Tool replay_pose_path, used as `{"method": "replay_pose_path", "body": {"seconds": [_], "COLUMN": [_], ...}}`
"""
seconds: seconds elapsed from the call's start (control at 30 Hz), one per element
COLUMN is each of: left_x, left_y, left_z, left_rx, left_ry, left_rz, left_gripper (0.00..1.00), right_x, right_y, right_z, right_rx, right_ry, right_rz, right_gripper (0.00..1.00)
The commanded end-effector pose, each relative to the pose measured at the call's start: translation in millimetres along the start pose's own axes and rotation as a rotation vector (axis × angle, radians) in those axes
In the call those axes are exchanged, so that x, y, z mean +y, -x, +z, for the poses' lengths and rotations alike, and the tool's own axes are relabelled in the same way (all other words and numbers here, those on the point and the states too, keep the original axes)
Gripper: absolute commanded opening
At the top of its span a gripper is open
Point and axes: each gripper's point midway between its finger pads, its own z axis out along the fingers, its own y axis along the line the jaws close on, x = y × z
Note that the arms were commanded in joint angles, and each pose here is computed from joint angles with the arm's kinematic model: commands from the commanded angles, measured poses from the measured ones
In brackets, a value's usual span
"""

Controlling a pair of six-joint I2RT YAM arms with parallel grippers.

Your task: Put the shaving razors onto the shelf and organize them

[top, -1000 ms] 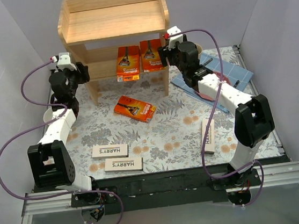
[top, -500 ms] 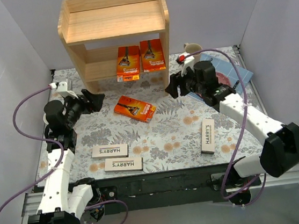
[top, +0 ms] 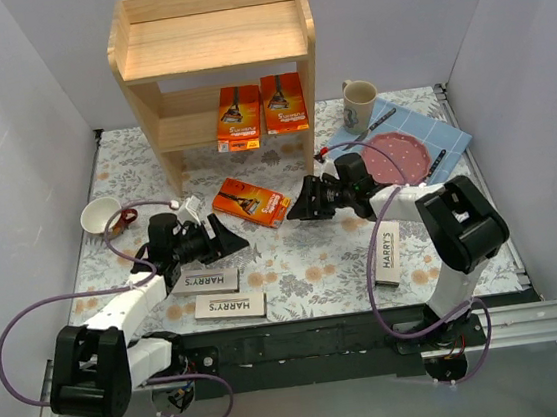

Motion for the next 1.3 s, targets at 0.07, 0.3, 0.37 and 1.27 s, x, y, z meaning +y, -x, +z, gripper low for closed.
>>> {"method": "replay_pose_path", "body": {"seconds": [0.07, 0.3, 0.37, 1.27], "left_x": [7.0, 13.3, 9.9, 52.8], "left_y": [-15.3, -21.4, -12.1, 17.8], "left_z": [10.9, 37.4, 42.1, 70.2], "left_rx": [0.005, 0.082, 0.033, -0.103], "left_ry": [-0.011, -0.039, -0.066, 0.278], "left_rz": [-0.101, -0.254, -0.251, -0.753], "left_gripper": [0.7, 0.69, 0.68, 0.84], "right_x": [22.4, -10.4, -12.5, 53.1], "right_y": [48.6, 45.2, 45.5, 5.8], "right_z": [27.0, 56.0, 60.2, 45.6], "right_rx": [-0.13, -0.096, -0.09, -0.008], "right_ry": [0.135, 0.057, 0.06, -0.026], "right_rz": [0.084, 0.195, 0.202, 0.378], "right_gripper": [0.64, 0.6, 0.59, 0.01]}}
